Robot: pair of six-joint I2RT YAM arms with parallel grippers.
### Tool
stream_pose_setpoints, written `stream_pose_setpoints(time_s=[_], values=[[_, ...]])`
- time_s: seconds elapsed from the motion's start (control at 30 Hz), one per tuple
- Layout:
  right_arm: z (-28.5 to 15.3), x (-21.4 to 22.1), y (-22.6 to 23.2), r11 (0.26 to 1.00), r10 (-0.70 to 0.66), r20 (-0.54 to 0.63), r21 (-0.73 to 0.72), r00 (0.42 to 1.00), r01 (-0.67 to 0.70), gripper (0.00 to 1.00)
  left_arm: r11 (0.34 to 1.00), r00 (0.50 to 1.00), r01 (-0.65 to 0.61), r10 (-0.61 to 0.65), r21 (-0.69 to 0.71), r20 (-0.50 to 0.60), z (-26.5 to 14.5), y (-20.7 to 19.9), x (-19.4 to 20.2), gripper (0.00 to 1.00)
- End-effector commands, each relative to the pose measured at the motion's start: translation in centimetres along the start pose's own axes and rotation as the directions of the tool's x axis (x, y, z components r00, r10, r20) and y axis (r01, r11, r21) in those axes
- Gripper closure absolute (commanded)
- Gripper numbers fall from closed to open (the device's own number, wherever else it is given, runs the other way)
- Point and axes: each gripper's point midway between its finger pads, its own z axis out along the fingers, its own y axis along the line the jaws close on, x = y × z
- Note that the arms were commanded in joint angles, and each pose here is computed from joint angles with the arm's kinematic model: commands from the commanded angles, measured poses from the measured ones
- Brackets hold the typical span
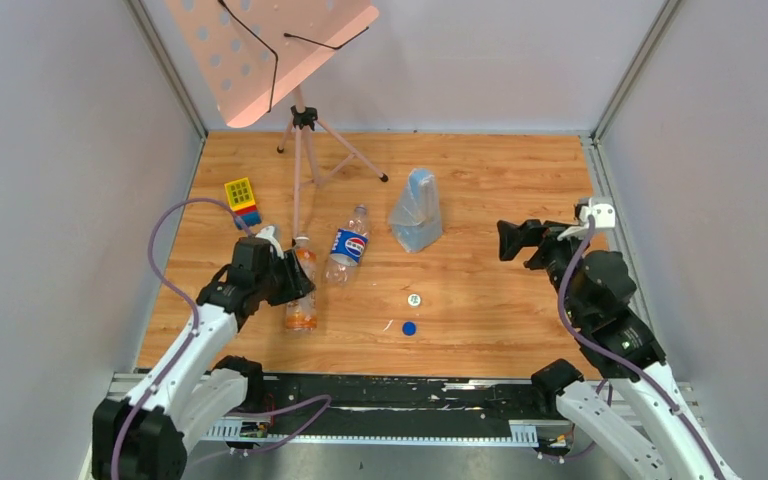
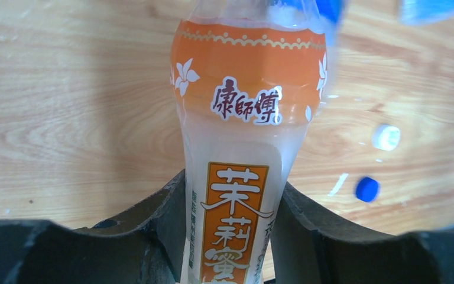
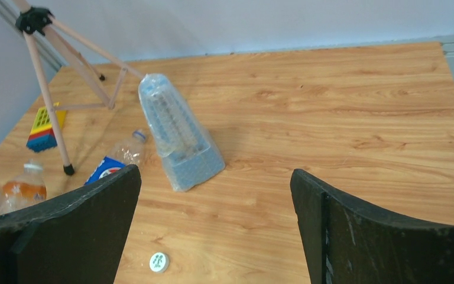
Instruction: Screw on the bottle caps
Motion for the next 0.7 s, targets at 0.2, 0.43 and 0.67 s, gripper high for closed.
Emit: stream_pose_setpoints(time_s=[0.2, 0.43, 0.67], values=[[1.5, 0.6, 7.4, 0.949, 0.027, -0.184, -0.306, 0.983, -0.083, 0.00, 0.886, 0.930, -0.297, 0.184, 0.355, 0.319, -7.6, -9.1, -3.8, 0.45], [2.5, 0.8, 12.8, 0.849, 0.027, -0.342, -0.488, 0.939, -0.202, 0.00, 0.758, 0.851, -0.481, 0.282, 0.440, 0.444, -9.1, -14.8, -4.2, 0.43], [3.8, 1.4, 16.7, 0.757, 0.037, -0.520, -0.543, 0.854, -0.364, 0.04, 0.626, 0.701, -0.690, 0.449, 0.365, 0.555, -8.8, -19.5, -4.1, 0.41]])
